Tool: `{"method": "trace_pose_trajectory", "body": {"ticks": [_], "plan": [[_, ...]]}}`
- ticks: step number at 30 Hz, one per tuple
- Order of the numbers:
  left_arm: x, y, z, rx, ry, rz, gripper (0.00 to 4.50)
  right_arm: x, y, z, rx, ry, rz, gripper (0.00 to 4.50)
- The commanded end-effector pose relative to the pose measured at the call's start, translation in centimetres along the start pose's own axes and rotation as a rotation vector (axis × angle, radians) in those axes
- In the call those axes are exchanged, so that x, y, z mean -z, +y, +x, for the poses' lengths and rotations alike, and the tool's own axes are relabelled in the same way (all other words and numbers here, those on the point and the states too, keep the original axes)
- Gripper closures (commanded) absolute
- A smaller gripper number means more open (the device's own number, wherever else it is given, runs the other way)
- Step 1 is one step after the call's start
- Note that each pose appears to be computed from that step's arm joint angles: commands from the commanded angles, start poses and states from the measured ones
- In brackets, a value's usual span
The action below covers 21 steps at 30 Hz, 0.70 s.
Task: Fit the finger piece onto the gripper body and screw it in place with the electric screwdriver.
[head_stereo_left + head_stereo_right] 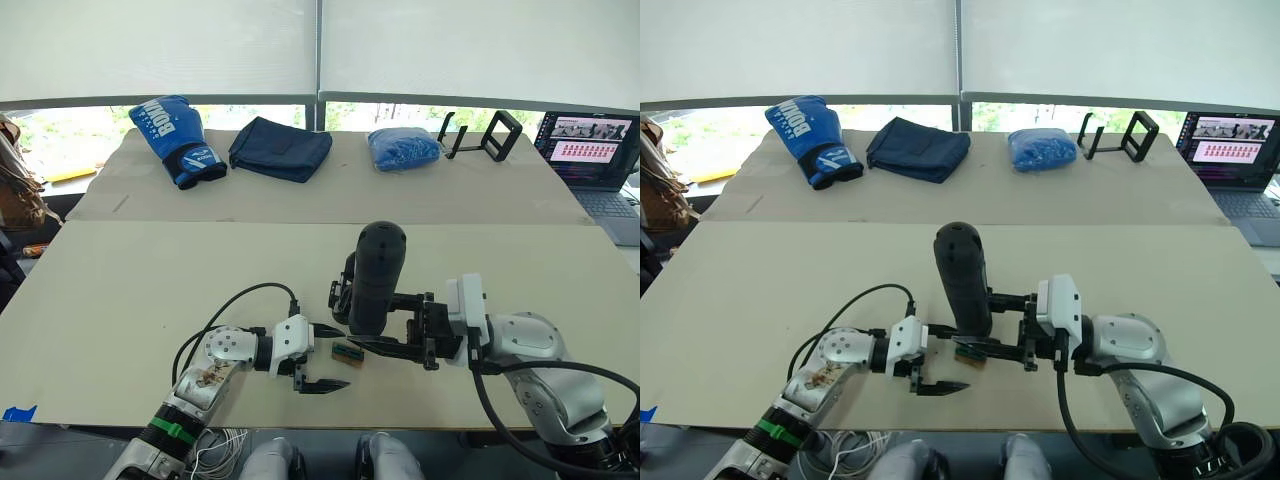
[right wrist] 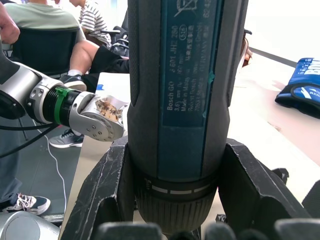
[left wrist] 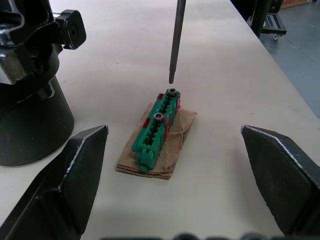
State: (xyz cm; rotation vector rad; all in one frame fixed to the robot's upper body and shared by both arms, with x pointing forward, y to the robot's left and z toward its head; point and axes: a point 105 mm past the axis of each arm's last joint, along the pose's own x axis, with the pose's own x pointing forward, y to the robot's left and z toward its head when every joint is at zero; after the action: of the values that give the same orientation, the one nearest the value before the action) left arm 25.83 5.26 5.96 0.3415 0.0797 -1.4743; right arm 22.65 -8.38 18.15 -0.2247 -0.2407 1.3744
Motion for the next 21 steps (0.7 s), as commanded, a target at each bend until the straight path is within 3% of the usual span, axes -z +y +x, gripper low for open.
{"method": "trace_pose_trajectory", "body": {"ticks": [1, 21], "plan": [[1.61, -0.62, 0.13, -0.003, 0.036, -0.068, 0.0, -1.2, 0.08, 0.06, -0.009, -0.03, -0.059, 2.59], [1.73, -0.73, 0.01, -0.001, 0.04, -0.079, 0.0, -0.79, 0.31, 0.11, -0.01, -0.016, -0.05, 2.59]]}}
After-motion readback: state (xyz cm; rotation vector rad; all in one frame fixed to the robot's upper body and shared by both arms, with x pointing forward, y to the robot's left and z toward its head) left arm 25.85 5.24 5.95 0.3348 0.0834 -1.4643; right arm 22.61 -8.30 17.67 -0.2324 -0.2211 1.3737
